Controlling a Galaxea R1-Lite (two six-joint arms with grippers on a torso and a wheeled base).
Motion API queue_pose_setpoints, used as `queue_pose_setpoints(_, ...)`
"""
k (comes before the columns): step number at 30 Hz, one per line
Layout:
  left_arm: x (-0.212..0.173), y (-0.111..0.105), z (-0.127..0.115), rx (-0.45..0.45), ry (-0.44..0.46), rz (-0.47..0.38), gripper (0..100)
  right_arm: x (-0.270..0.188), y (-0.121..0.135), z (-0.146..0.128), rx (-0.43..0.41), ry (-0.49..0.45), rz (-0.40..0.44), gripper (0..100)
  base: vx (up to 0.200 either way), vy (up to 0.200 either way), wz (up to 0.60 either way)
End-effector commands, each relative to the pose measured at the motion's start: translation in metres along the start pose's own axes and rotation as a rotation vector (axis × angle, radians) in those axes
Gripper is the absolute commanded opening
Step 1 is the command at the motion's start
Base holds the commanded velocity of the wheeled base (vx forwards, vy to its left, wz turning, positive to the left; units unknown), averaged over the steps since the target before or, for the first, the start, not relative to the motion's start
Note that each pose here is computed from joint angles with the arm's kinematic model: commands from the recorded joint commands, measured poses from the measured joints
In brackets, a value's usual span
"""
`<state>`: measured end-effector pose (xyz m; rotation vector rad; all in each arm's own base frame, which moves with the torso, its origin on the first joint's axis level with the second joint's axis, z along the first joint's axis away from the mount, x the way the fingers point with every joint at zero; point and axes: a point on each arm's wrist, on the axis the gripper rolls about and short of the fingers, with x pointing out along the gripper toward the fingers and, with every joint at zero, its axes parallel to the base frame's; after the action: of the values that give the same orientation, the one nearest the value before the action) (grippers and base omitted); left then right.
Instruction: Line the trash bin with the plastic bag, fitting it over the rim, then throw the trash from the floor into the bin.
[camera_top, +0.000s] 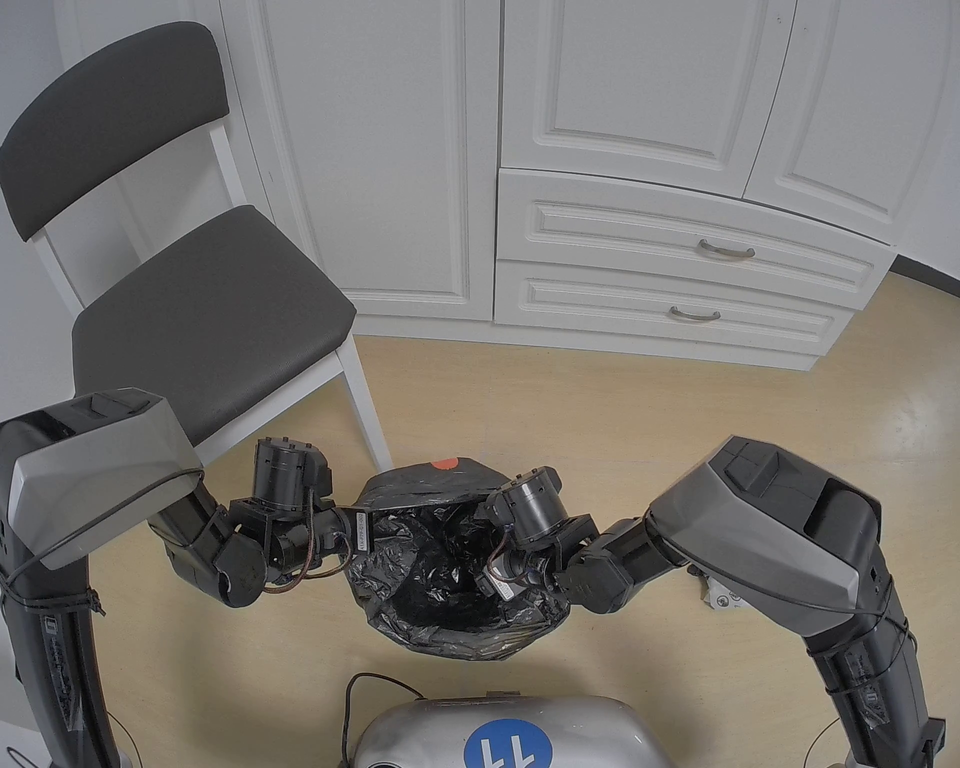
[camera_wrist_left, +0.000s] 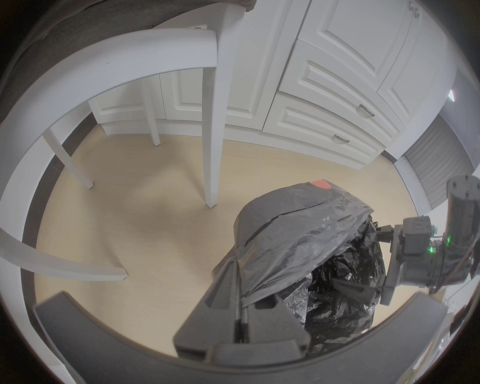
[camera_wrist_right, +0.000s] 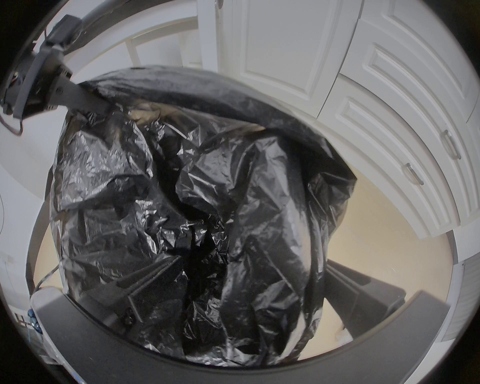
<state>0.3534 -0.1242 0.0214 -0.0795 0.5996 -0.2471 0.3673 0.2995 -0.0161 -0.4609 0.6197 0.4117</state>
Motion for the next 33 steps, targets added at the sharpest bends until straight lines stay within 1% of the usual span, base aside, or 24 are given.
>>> queue_pose_setpoints(1, 0.0, 0.0, 0.0, -0.001, 0.001, -0.002, 0, -0.063, -0.011, 0.019, -0.005, -0.046, 0.027, 100, 0.0, 0.0, 0.0)
queue_pose_setpoints(2, 0.0, 0.0, 0.001, -0.003, -0.002, -0.002, 0, -0.073, -0.016, 0.024, 0.002, -0.062, 0.024, 100, 0.0, 0.0, 0.0)
queue_pose_setpoints(3, 0.0, 0.0, 0.001, -0.003, -0.002, -0.002, 0, -0.073, -0.016, 0.024, 0.002, -0.062, 0.024, 100, 0.0, 0.0, 0.0)
queue_pose_setpoints(4, -0.001, 0.0, 0.003, -0.006, -0.008, -0.004, 0, -0.09, -0.028, 0.035, 0.027, -0.099, 0.012, 100, 0.0, 0.0, 0.0)
queue_pose_setpoints(7, 0.001, -0.001, 0.006, -0.013, -0.021, -0.008, 0, -0.101, -0.04, 0.042, 0.058, -0.129, 0.004, 100, 0.0, 0.0, 0.0)
queue_pose_setpoints(12, 0.003, -0.001, 0.01, -0.043, -0.036, -0.01, 0, -0.114, -0.044, 0.047, 0.102, -0.15, 0.006, 100, 0.0, 0.0, 0.0)
queue_pose_setpoints(14, 0.003, -0.001, 0.011, -0.045, -0.039, -0.01, 0, -0.11, -0.047, 0.046, 0.109, -0.147, -0.002, 100, 0.0, 0.0, 0.0)
queue_pose_setpoints(18, 0.002, -0.001, 0.012, -0.045, -0.041, -0.01, 0, -0.092, -0.053, 0.038, 0.108, -0.112, -0.028, 100, 0.0, 0.0, 0.0)
queue_pose_setpoints(20, 0.001, -0.001, 0.013, -0.047, -0.045, -0.011, 0, -0.071, -0.055, 0.031, 0.114, -0.103, -0.048, 100, 0.0, 0.0, 0.0)
queue_pose_setpoints(23, 0.001, -0.001, 0.014, -0.048, -0.047, -0.01, 0, -0.054, -0.058, 0.027, 0.116, -0.1, -0.061, 100, 0.0, 0.0, 0.0)
queue_pose_setpoints(29, 0.001, -0.001, 0.014, -0.048, -0.049, -0.01, 0, -0.039, -0.048, 0.015, 0.099, -0.064, -0.049, 100, 0.0, 0.0, 0.0)
queue_pose_setpoints(33, 0.002, -0.001, 0.014, -0.048, -0.049, -0.01, 0, -0.024, -0.031, 0.004, 0.075, -0.033, -0.024, 100, 0.0, 0.0, 0.0)
